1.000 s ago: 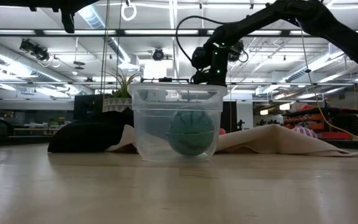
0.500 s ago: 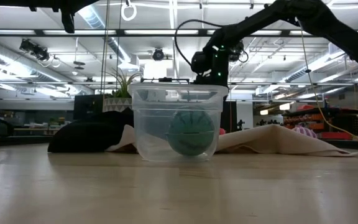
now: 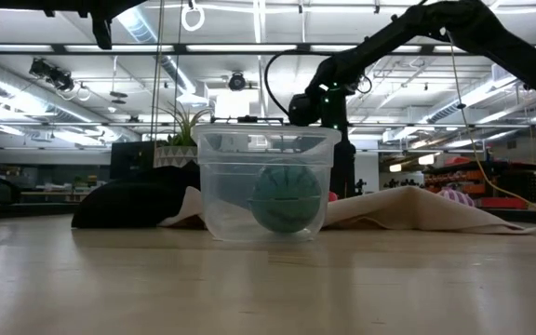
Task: Pick and placing Produce into tupperware
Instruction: Put apple into the transparent container
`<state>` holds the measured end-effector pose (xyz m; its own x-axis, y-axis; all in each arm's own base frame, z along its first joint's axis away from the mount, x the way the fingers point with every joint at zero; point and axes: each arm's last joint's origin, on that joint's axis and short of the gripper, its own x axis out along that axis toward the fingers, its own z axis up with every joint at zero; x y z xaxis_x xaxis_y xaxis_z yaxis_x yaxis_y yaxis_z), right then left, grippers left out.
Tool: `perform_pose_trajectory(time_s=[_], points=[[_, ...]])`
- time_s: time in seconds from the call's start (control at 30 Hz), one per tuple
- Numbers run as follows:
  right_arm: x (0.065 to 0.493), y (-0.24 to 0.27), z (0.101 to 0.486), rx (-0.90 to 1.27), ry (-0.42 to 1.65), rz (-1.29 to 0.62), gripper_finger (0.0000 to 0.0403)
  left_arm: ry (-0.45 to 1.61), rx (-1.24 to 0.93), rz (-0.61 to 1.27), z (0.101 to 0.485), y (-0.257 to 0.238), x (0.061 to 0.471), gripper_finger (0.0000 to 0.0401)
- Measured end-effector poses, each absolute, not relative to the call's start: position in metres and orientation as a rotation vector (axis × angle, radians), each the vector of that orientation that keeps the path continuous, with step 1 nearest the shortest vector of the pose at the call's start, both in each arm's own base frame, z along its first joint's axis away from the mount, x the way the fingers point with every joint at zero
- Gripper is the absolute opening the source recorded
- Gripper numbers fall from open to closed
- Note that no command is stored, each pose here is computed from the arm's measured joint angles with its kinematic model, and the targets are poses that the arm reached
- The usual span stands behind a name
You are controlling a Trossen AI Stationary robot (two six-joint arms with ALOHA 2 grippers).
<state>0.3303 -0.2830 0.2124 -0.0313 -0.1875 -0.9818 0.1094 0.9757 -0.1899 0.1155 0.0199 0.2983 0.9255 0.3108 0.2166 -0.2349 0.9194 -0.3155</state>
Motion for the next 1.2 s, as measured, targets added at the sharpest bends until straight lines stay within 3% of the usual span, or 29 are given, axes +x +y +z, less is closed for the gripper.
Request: perform_pose_trajectory(time_s=[0.23,0.53,0.8,1.2], points=[[0.336,-0.286,0.213,-0.117,1.537,-0.238,0.0399,-0.271,-0.329,0.261,0.298,0.019,0.116,0.0022],[0.338,-0.287,0.208,-0.122,1.505,-0.208,0.0399,-0.272,-0.333,0.258,0.298,0.019,0.116,0.0005],[0.333,-0.284,0.191,-0.099,1.545,-0.18,0.0399,-0.272,-0.333,0.258,0.299,0.019,0.116,0.003],[0.337,-0.29,0.186,-0.127,1.474,-0.219,0.0399,-0.272,-0.333,0.258,0.299,0.019,0.116,0.0007]])
